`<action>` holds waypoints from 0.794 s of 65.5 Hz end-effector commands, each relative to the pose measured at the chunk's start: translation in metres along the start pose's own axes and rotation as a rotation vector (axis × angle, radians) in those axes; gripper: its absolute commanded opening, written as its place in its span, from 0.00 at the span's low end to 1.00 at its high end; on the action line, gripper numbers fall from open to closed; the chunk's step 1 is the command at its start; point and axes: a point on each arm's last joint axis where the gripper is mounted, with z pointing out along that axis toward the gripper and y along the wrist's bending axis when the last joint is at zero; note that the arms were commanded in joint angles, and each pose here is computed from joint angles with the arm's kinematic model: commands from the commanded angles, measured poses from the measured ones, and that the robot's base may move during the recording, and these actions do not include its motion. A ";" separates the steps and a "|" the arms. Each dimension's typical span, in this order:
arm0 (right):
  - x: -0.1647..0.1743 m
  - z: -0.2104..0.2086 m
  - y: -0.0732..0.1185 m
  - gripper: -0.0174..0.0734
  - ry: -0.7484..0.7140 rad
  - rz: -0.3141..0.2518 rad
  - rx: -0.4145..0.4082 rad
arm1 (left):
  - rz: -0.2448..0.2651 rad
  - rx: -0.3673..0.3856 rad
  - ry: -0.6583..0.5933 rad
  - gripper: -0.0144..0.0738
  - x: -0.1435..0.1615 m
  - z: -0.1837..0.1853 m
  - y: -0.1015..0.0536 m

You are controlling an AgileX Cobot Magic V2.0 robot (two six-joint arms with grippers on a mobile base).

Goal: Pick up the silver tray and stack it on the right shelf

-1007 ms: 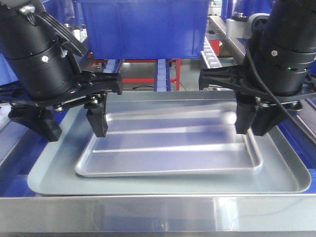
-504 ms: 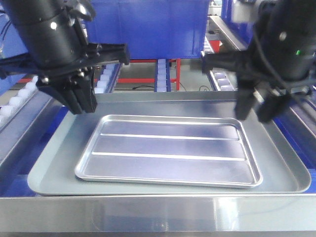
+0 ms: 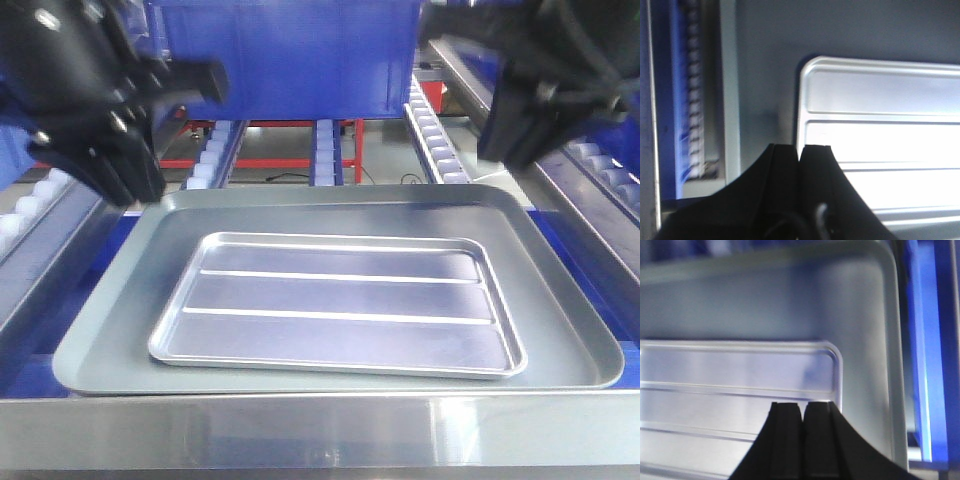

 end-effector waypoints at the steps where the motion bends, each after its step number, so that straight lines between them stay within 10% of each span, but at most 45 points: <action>1: -0.005 -0.027 0.007 0.25 -0.151 -0.089 -0.113 | -0.023 0.125 -0.189 0.06 0.003 -0.040 0.002; 15: 0.038 -0.058 0.007 0.25 -0.291 -0.357 -0.303 | 0.034 0.224 -0.399 0.06 0.050 -0.080 0.027; 26: 0.060 -0.090 -0.014 0.25 -0.382 -0.393 -0.377 | 0.055 0.316 -0.593 0.06 0.081 -0.117 0.044; 42: 0.086 -0.131 -0.055 0.25 -0.617 -0.503 -0.399 | 0.269 0.274 -0.893 0.06 0.122 -0.163 0.072; 52: 0.091 -0.145 -0.065 0.25 -0.693 -0.489 -0.423 | 0.284 0.279 -0.991 0.06 0.131 -0.179 0.079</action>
